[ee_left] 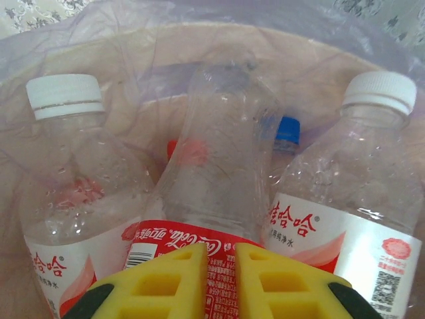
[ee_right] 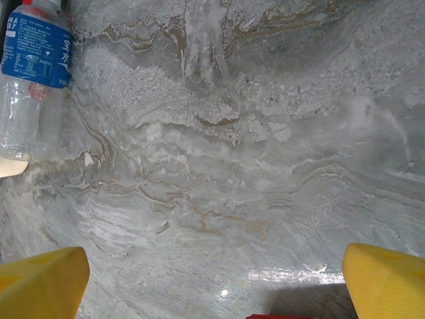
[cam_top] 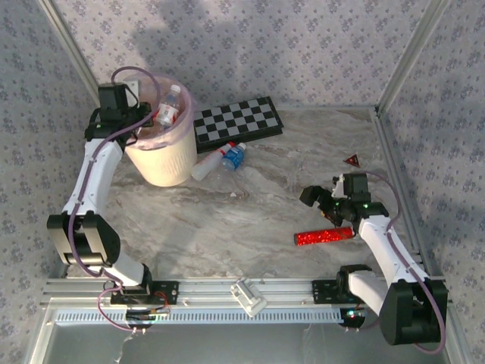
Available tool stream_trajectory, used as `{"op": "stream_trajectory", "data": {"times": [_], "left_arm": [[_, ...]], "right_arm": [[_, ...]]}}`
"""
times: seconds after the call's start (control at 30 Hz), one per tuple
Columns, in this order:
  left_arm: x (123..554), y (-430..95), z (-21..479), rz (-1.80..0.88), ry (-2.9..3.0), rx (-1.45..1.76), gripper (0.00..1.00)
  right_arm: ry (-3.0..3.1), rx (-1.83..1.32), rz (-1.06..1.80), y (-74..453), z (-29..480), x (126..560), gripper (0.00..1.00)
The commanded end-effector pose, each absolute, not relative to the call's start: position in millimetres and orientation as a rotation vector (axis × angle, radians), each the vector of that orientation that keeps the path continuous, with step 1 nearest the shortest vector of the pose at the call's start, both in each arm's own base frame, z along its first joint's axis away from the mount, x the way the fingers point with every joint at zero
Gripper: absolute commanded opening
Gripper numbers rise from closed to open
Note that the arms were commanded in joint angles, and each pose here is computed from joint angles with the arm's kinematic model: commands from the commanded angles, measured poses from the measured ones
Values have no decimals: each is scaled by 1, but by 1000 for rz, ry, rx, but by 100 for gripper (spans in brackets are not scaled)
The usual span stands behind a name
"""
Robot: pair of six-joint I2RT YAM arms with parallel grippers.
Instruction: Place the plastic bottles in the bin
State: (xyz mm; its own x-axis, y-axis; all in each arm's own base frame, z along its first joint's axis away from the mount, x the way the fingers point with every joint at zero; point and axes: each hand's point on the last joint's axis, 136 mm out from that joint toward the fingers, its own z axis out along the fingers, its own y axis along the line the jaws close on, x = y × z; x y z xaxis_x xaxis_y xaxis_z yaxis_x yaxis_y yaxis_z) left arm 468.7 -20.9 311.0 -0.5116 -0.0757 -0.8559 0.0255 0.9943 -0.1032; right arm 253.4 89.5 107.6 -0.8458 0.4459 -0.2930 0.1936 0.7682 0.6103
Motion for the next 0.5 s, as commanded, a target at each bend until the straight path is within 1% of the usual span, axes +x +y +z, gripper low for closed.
{"op": "stream_trajectory", "data": {"times": [0.0,0.27,0.47], "left_arm": [[447,-39,225,-237,2382,-45,19],[439,-78,219,-317,2411,56,19],[435,-101,210,-422,2417,39,18]], "right_arm": [[2530,466,809,92,109,254,100],[2535,454,811,96,109,256,100],[2537,444,818,101,113,255,100]]}}
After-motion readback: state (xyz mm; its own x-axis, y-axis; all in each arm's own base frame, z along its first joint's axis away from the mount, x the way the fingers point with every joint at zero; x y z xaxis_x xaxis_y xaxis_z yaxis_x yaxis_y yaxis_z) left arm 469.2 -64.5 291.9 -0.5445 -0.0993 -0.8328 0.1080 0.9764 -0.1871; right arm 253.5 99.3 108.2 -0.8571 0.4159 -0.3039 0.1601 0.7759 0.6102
